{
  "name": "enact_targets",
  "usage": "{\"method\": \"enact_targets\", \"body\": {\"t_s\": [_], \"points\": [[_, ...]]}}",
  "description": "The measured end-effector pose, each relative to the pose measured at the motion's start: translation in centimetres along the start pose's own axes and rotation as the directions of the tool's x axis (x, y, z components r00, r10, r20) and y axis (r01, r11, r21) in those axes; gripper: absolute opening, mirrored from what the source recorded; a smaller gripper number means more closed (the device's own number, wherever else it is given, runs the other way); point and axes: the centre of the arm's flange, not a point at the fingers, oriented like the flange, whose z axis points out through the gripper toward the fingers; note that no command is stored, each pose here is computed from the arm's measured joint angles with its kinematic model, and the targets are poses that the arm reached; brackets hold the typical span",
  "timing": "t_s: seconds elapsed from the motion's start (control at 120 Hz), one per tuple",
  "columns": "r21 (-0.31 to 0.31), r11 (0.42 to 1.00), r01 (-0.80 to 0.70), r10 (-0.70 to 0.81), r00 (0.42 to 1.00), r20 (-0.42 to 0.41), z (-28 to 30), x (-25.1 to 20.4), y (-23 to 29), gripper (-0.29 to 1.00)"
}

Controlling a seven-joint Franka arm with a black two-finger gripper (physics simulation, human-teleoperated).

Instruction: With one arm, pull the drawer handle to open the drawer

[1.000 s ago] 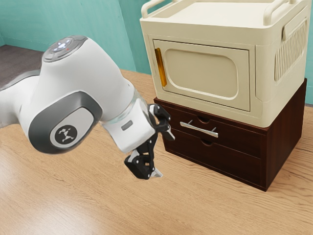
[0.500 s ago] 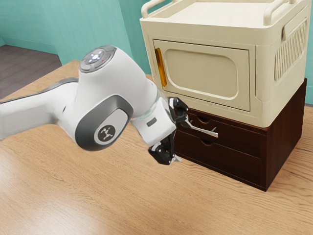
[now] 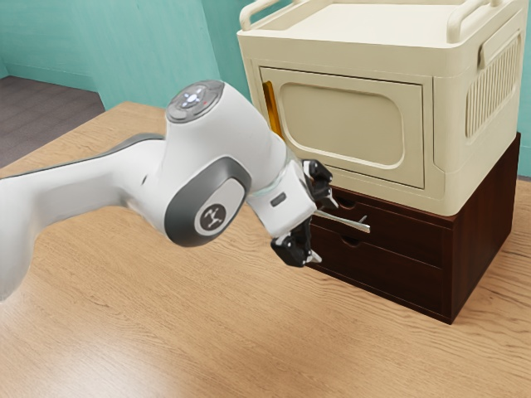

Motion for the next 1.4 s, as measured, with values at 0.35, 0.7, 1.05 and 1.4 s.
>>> {"method": "enact_targets", "body": {"t_s": [0.35, 0.7, 1.05, 1.4], "points": [[-0.023, 1.000, -0.010, 0.010, 1.000, -0.002, 2.1, 0.4, 0.0, 0.70], [-0.021, 1.000, -0.004, 0.005, 1.000, 0.002, 1.8, -0.3, -0.1, 0.58], [-0.021, 1.000, 0.000, -0.001, 1.000, -0.004, -0.4, -1.0, 1.6, 0.34], [-0.026, 1.000, 0.002, -0.002, 1.000, -0.011, -2.1, -1.4, 4.1, 0.26]]}}
